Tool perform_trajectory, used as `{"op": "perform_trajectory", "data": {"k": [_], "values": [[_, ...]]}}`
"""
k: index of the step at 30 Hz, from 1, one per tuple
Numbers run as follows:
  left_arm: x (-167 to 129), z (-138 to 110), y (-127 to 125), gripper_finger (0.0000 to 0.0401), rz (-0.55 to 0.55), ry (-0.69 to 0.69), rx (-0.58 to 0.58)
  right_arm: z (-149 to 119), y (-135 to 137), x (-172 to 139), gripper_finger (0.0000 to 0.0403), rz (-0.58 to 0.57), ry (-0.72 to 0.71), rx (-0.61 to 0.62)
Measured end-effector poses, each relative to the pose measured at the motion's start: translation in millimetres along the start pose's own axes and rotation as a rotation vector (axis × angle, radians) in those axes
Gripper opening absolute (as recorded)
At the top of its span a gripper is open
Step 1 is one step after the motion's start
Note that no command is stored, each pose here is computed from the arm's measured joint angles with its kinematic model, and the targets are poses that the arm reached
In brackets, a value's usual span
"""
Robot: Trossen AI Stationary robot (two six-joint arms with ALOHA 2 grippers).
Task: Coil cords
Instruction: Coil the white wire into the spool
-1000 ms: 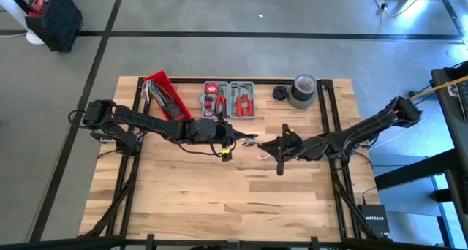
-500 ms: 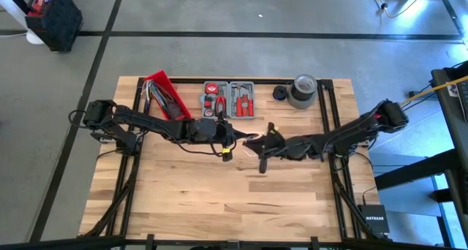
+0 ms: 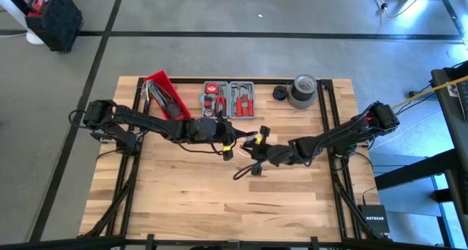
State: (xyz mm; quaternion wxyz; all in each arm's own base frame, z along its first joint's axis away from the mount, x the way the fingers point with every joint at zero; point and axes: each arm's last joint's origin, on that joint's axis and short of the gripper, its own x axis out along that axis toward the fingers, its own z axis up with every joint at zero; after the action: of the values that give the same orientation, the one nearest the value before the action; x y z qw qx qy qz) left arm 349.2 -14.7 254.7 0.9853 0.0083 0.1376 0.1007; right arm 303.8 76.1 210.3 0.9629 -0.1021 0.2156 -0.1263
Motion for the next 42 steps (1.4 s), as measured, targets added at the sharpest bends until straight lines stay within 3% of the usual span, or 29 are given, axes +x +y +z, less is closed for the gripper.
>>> {"op": "perform_trajectory", "data": {"k": [5,11,15,20,25,28,35,42], "values": [[0.1,0.8,-0.1,0.0,-0.001,-0.01,-0.016,-8.7,-0.7,-0.4,0.0014,-0.013,0.081,-0.031],[0.1,1.5,-0.1,0.0,-0.001,-0.017,-0.02,-11.0,-0.8,-0.8,0.0022,-0.016,0.105,0.062],[-0.2,3.5,0.0,0.0,-0.001,-0.032,-0.025,-13.8,-0.4,-1.9,0.0064,-0.002,0.132,0.049],[-0.2,1.7,-0.2,0.0,-0.002,-0.014,-0.019,-15.9,-6.2,-13.9,0.0126,0.039,0.27,0.016],[-0.4,1.7,-1.0,0.0,-0.011,-0.014,-0.019,-18.8,-2.9,-31.2,0.0156,0.079,0.351,0.014],[-0.4,2.6,-0.8,0.0,-0.009,-0.023,-0.021,-26.3,7.5,-32.4,0.0161,0.056,0.289,0.01],[-0.4,2.6,-0.8,0.0,-0.007,-0.023,-0.021,-53.8,26.5,-4.5,0.0161,0.056,-0.011,0.079],[-0.3,2.3,-0.6,0.0,-0.006,-0.021,-0.021,-69.8,29.3,40.4,0.0161,-0.021,-0.036,0.047]]}}
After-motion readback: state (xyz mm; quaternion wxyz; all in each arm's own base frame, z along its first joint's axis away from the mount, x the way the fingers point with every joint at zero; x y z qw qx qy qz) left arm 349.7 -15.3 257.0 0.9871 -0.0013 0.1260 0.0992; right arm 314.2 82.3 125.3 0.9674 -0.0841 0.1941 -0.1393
